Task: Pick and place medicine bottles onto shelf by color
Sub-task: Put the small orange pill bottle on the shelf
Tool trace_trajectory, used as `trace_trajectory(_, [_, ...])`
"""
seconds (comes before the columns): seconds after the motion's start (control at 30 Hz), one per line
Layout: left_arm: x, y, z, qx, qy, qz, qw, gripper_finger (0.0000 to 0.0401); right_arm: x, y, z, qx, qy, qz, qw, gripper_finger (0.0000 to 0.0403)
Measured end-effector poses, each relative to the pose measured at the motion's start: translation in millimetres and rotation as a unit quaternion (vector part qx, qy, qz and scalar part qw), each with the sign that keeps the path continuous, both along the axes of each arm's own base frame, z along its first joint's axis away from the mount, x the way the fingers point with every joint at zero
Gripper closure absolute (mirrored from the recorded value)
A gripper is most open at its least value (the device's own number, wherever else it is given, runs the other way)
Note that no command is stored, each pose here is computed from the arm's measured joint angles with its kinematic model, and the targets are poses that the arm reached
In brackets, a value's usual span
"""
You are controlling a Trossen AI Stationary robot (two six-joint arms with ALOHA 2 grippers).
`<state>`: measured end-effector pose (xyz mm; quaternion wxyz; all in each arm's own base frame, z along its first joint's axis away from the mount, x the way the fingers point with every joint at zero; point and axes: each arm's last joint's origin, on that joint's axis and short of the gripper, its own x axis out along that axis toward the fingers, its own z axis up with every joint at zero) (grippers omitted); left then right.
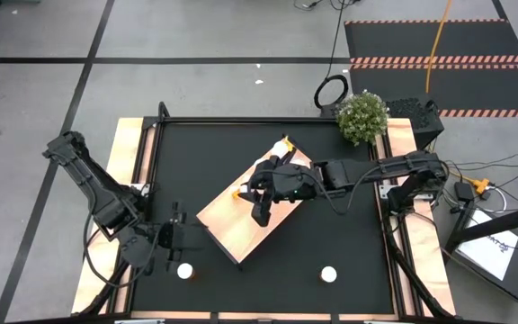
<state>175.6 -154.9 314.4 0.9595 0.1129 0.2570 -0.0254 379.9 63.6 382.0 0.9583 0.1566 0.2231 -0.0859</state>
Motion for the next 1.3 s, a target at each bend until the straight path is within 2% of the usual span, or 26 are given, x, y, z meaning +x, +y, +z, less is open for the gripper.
trace_trajectory(0.13, [2,2,0,0.001,0.0,0.005,1.0,0.0144,3,1,-4,-0.019,0.006,-0.012,1.0,0.0285])
trace_trajectory(0.37, [2,2,0,-0.005,0.001,0.008,1.0,0.0144,8,11,-27,-0.037,0.063,-0.031,0.997,0.0285])
trace_trajectory(0.7, [2,2,0,-0.008,0.002,0.008,1.0,0.0144,16,21,-49,-0.041,0.101,-0.029,0.994,0.0284])
trace_trajectory(1.03, [2,2,0,-0.008,0.002,0.008,1.0,0.0144,12,23,-74,-0.03,0.142,-0.035,0.989,0.0284])
trace_trajectory(1.3, [2,2,0,-0.009,0.001,0.008,1.0,0.0144,11,24,-82,-0.019,0.152,-0.029,0.988,0.0284])
